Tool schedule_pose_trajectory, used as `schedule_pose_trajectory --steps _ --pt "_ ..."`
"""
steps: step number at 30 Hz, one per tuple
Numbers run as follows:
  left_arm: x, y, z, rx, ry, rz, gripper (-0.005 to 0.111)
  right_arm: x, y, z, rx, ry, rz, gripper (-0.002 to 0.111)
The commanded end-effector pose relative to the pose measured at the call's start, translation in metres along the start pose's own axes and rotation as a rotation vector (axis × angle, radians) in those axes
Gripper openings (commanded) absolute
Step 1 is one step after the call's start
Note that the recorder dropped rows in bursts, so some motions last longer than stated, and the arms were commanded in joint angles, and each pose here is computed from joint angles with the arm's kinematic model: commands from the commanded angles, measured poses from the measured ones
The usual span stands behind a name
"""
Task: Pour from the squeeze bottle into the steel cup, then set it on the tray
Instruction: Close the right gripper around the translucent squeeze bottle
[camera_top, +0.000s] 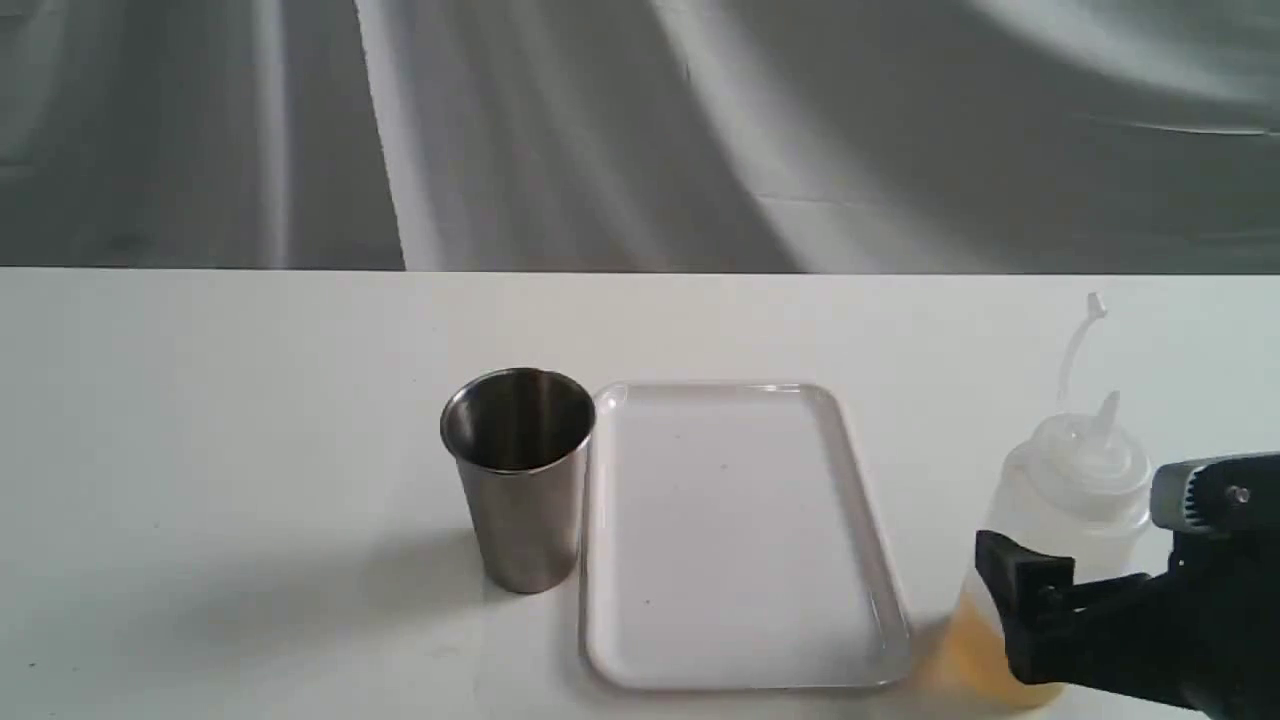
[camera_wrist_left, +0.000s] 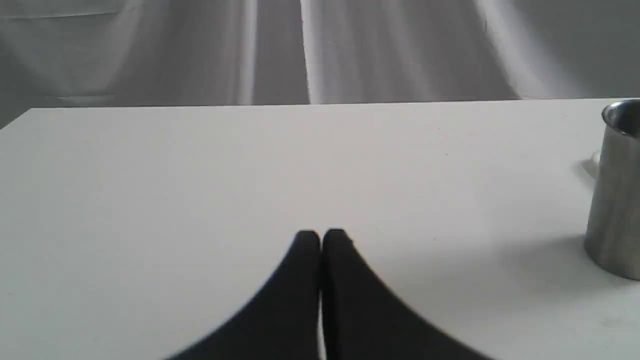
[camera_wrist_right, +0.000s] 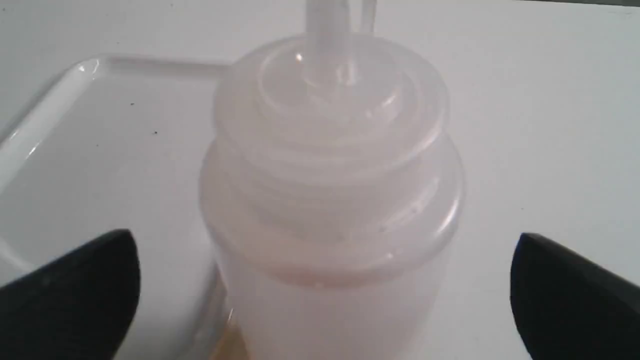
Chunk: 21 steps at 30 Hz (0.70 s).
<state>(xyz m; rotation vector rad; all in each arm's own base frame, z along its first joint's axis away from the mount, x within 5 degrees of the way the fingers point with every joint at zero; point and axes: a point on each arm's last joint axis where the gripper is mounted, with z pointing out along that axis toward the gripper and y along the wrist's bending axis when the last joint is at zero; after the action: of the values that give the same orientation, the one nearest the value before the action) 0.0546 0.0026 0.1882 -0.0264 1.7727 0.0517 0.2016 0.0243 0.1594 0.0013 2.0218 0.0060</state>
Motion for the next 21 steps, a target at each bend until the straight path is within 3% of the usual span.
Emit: schedule_pose_trajectory --steps 1,21 --pt "0.001 0.000 0.000 0.008 -0.006 -0.003 0.000 -0.001 0.002 0.005 -0.010 -0.025 -0.020 0.105" --pt "0.001 0.000 0.000 0.008 -0.006 -0.004 0.000 0.016 0.001 0.025 0.023 -0.028 -0.020 0.105"
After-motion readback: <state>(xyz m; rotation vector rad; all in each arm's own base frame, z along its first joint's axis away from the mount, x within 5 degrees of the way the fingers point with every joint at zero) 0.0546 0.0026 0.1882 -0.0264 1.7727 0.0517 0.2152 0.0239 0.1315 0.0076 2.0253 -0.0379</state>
